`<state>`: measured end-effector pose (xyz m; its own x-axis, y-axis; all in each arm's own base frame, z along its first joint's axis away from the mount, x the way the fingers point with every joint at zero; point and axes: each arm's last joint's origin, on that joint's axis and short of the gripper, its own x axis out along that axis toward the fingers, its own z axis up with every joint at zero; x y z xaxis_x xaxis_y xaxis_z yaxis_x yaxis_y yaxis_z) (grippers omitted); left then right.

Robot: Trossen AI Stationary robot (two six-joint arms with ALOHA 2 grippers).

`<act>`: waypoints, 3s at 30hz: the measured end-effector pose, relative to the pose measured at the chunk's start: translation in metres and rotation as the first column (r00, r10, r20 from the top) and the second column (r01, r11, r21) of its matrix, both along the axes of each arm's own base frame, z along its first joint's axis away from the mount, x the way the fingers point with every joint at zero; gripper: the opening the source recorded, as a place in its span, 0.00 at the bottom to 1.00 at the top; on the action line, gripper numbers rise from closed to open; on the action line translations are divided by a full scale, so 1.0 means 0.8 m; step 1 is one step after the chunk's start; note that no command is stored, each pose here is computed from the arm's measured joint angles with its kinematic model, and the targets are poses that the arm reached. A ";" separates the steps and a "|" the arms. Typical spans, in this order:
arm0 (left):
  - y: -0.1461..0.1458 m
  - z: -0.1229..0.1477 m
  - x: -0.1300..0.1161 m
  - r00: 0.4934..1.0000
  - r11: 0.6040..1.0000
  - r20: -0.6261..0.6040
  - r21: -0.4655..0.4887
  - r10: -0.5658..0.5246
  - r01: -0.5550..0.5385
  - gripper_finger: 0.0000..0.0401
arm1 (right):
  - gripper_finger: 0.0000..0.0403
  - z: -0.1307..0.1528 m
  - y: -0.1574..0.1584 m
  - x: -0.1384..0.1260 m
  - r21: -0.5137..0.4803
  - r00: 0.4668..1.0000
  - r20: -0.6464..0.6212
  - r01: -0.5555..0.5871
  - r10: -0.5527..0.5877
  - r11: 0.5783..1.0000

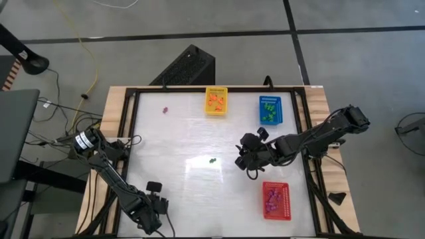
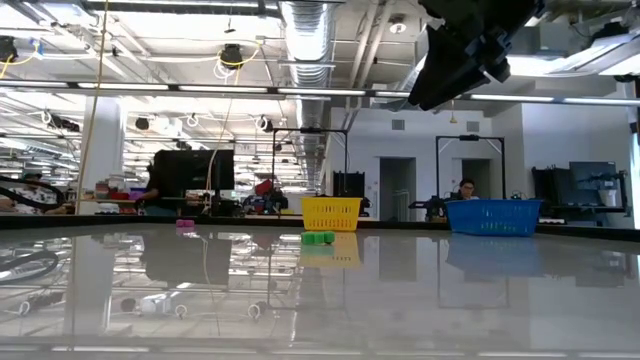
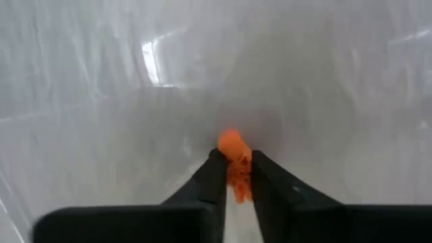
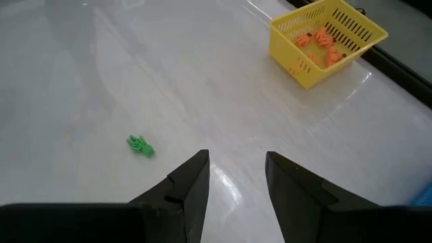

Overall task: Sort Halloween decoration
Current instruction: Put the orange skeleton toy into the yellow bin, then put the violet skeleton toy into the red bin

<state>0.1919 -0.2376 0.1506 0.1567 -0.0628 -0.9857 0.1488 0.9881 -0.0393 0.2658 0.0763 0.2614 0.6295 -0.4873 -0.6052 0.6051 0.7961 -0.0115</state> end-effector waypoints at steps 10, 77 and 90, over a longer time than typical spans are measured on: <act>0.021 0.029 0.013 0.994 0.996 0.067 0.042 -0.087 0.084 0.03 | 0.43 0.000 0.001 0.000 0.000 1.000 -0.002 -0.005 0.005 1.000; 0.580 0.154 0.114 0.786 0.791 -0.103 0.024 0.610 -0.611 0.46 | 0.43 -0.004 0.010 -0.008 -0.024 0.997 -0.063 -0.048 0.047 0.999; 0.606 0.064 0.011 0.548 0.550 -0.054 0.032 0.835 -0.835 0.46 | 0.43 -0.004 0.016 -0.010 -0.034 0.995 -0.063 -0.074 0.072 0.997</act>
<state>0.2006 0.2470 0.2021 0.0827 0.0691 -0.9942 -0.7457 0.6661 -0.0157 0.2578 0.0894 0.2585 0.6263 -0.4639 -0.6265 0.5426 0.8365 -0.0769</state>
